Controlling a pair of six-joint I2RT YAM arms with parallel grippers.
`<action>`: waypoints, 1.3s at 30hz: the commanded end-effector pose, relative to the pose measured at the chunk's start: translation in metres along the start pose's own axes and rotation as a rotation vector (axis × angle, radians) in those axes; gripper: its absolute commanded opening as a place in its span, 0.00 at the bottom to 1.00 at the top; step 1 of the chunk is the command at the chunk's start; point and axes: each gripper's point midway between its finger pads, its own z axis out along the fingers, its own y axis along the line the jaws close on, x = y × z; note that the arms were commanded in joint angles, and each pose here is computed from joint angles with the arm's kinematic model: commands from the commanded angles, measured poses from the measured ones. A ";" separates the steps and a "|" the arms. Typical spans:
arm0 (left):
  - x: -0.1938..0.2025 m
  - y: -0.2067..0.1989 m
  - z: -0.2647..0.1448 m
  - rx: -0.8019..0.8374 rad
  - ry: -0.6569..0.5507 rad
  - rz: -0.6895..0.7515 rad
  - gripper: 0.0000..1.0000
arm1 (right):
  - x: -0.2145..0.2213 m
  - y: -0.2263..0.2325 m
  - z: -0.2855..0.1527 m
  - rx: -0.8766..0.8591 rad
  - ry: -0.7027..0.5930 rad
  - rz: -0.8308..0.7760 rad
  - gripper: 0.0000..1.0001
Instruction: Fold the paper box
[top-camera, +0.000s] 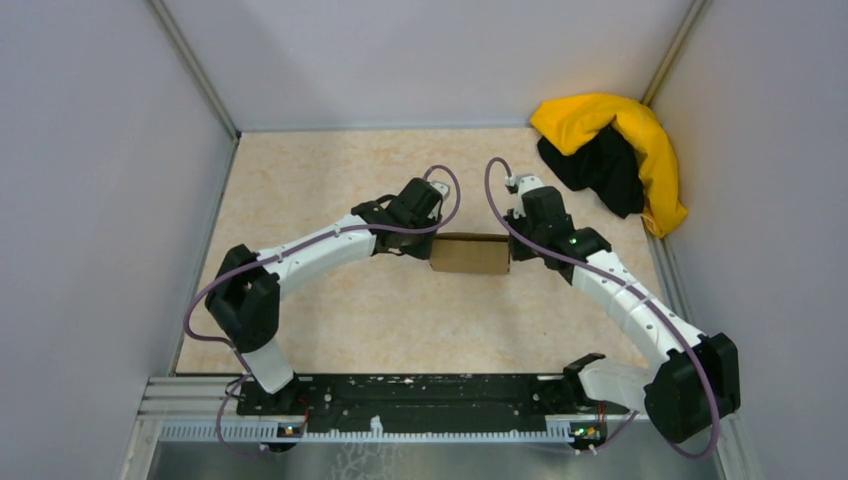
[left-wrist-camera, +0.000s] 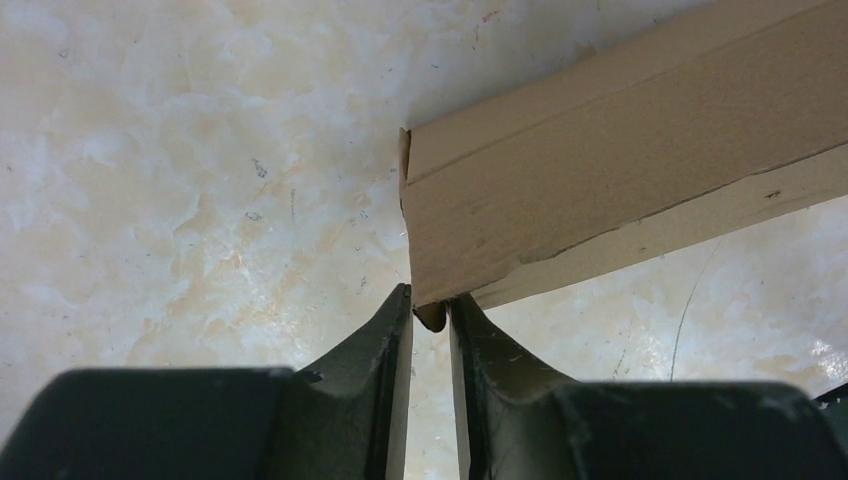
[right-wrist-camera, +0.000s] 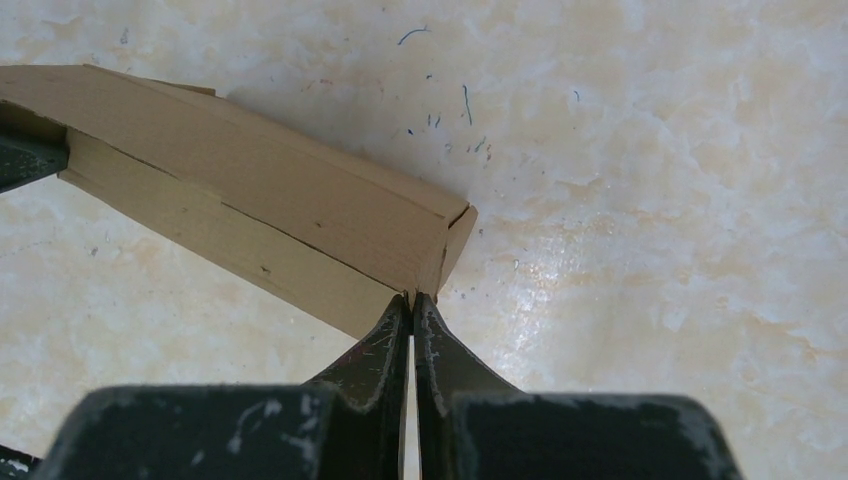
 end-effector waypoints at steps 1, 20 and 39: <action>0.006 -0.013 -0.004 0.059 0.023 0.012 0.27 | -0.013 0.012 -0.001 -0.062 -0.048 -0.004 0.00; -0.025 -0.009 -0.030 0.060 -0.087 -0.020 0.36 | -0.006 0.009 0.013 -0.059 -0.015 -0.002 0.00; -0.025 0.000 -0.027 0.029 -0.160 -0.074 0.10 | -0.005 0.014 0.019 -0.084 -0.004 0.014 0.00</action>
